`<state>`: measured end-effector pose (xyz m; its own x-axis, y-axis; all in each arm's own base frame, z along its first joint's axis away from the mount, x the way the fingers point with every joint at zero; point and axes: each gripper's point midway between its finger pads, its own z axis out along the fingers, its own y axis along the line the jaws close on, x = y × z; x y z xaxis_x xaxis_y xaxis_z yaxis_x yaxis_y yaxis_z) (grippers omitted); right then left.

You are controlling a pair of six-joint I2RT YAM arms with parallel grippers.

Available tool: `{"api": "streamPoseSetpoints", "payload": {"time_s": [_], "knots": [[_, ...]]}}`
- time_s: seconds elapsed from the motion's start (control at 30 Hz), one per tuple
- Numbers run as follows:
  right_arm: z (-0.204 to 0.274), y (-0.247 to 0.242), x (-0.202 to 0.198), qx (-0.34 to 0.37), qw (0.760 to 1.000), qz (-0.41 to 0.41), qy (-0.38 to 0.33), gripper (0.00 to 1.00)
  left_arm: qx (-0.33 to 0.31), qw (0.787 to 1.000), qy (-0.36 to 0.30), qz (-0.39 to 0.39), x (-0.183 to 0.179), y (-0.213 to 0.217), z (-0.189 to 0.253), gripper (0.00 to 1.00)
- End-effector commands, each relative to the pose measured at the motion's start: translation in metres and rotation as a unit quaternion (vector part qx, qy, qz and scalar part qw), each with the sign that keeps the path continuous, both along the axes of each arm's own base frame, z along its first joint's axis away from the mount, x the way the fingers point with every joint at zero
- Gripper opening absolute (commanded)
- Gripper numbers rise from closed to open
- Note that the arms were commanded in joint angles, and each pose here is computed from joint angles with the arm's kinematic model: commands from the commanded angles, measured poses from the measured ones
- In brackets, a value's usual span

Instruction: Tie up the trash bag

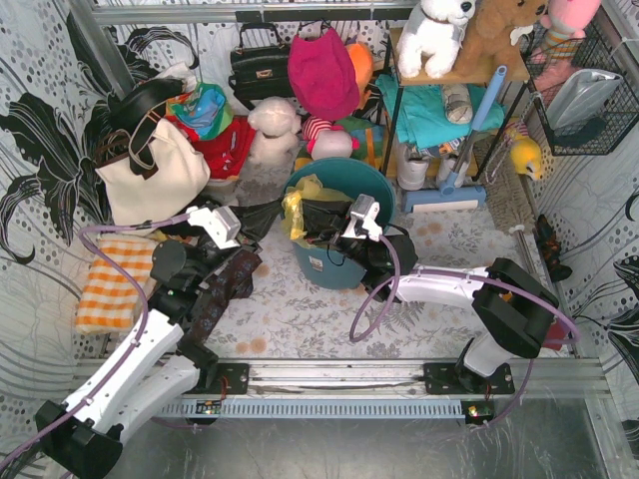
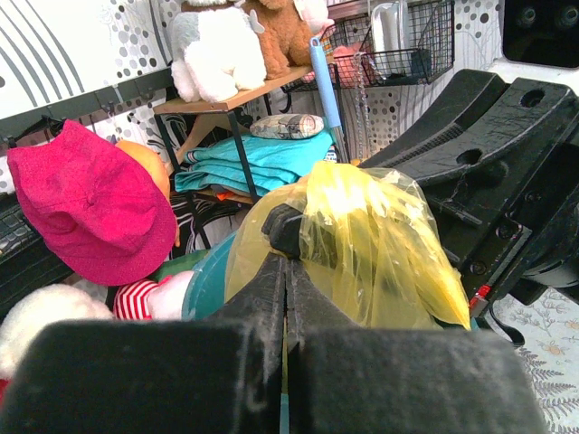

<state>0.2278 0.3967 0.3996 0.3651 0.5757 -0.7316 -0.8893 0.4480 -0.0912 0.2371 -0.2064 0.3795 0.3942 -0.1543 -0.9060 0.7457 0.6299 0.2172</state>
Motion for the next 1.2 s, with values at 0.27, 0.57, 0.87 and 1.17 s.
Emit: {"api": "streamPoseSetpoints", "payload": {"time_s": [0.27,0.57,0.87,1.17], "knots": [[0.031,-0.022,-0.017,0.056,0.998,0.008,-0.028,0.0,-0.05,0.996,-0.018,0.067,0.013,0.021,0.038,0.0],[0.025,-0.034,-0.02,0.056,0.998,0.002,-0.013,0.11,-0.076,0.993,-0.018,0.093,0.017,0.031,0.044,0.0],[0.016,-0.049,-0.023,0.042,0.999,-0.009,0.011,0.21,-0.085,0.992,-0.021,0.088,0.019,0.029,0.05,0.0],[0.021,-0.067,-0.032,0.032,0.986,0.045,0.158,0.46,-0.085,0.993,-0.02,0.073,0.02,0.023,0.051,0.0]]}}
